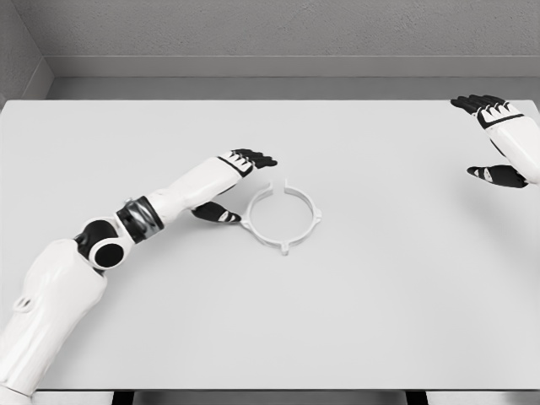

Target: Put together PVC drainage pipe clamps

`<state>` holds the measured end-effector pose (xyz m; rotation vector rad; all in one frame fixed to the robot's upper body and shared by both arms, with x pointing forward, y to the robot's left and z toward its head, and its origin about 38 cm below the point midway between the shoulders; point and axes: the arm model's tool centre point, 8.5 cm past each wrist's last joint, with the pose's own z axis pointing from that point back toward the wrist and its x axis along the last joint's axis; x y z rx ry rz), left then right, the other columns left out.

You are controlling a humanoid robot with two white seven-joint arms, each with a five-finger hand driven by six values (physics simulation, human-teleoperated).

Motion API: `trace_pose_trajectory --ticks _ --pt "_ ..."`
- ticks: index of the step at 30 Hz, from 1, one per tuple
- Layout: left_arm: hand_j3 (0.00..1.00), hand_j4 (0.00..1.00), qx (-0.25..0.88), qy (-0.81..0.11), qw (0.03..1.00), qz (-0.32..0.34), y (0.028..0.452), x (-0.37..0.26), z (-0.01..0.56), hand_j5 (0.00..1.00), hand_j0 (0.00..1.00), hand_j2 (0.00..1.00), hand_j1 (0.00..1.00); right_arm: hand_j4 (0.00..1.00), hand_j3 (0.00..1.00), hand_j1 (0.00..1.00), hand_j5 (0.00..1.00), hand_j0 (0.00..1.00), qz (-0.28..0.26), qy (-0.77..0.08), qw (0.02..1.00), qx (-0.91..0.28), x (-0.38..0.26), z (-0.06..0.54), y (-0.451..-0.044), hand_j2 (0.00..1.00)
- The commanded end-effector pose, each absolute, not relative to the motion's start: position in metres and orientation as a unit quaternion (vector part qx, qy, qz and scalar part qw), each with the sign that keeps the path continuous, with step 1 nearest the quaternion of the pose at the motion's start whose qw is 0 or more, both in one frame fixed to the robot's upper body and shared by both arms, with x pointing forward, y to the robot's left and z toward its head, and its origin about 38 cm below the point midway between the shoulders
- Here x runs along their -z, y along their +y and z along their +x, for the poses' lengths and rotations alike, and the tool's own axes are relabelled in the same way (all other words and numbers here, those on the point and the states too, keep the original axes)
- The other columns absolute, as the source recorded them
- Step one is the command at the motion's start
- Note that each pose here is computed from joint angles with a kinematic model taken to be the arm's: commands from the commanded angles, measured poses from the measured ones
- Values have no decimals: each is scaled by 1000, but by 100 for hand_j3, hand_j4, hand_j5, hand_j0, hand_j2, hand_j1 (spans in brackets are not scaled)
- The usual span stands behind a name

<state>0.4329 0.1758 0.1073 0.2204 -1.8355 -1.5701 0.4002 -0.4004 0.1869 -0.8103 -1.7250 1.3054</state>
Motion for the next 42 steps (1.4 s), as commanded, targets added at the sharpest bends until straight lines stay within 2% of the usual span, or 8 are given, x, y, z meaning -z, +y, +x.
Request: trace_pose_trajectory --ticks 1,22,27,30,33,36,42 --pt "100 100 605 -711 349 84 173 -108 433 100 100 100 100 100 100 100 100 100 -320 -685 405 -514 -187 400 -401 100" --pt "100 100 600 -719 342 79 161 -112 433 100 100 100 100 100 100 100 100 100 -321 -686 402 -514 -189 401 -400 100" --pt "100 100 595 -719 346 95 174 -121 443 100 100 100 100 100 100 100 100 100 -320 -687 402 -514 -189 401 -399 100" --pt "100 100 599 -706 353 137 219 -134 452 100 100 100 100 100 100 100 100 100 -320 -687 400 -514 -190 401 -399 100" --pt "100 100 605 -676 369 203 292 -156 460 100 100 100 100 100 100 100 100 100 -319 -688 401 -514 -190 401 -398 100" --pt "100 100 621 -642 373 253 348 -177 458 100 100 100 100 100 100 100 100 100 -319 -688 401 -514 -190 401 -398 100" --pt "100 100 608 -625 393 291 390 -191 457 100 100 100 100 100 100 100 100 100 -318 -688 400 -515 -189 400 -397 100"
